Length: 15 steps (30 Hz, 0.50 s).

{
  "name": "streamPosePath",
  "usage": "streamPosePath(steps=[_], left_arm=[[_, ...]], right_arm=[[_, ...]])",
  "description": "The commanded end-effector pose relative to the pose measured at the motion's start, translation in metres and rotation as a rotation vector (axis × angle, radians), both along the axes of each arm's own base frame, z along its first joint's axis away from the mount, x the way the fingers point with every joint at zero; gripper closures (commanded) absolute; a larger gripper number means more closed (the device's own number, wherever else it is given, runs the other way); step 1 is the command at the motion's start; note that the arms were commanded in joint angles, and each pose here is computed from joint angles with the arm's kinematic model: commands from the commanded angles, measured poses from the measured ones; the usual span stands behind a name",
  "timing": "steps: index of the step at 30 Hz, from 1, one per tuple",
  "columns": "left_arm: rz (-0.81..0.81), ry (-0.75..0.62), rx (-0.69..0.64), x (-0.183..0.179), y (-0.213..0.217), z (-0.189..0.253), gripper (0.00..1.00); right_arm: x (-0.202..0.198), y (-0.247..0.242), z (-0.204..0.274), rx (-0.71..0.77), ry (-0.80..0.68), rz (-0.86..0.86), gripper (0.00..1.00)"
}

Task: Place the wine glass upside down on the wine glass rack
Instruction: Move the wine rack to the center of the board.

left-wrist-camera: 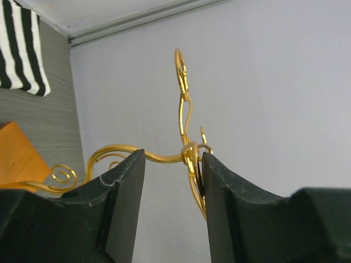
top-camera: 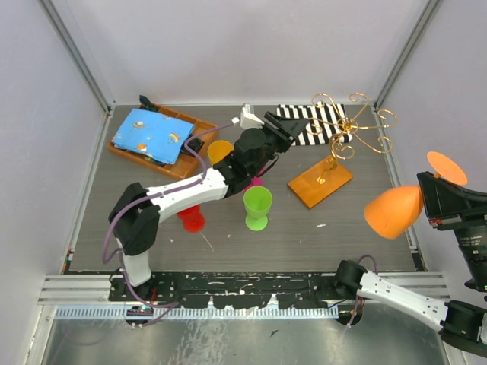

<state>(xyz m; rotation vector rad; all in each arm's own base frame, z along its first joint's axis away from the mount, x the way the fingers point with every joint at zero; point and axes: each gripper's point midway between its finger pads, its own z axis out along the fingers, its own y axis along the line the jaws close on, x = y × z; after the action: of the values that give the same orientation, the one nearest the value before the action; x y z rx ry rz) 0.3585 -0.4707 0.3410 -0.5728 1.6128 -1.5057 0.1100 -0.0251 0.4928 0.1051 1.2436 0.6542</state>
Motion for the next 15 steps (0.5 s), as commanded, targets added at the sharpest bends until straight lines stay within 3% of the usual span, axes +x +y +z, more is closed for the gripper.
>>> streamPosePath(steps=[1,15], left_arm=[[0.005,-0.008,-0.108,0.001,-0.008,0.022,0.5],[-0.068,-0.03,-0.134,-0.003,-0.031,0.039,0.67]], right_arm=[[-0.002,-0.004,0.008,0.045,-0.014,0.003,0.99],[0.0,-0.003,0.003,0.038,-0.004,-0.007,0.99]])
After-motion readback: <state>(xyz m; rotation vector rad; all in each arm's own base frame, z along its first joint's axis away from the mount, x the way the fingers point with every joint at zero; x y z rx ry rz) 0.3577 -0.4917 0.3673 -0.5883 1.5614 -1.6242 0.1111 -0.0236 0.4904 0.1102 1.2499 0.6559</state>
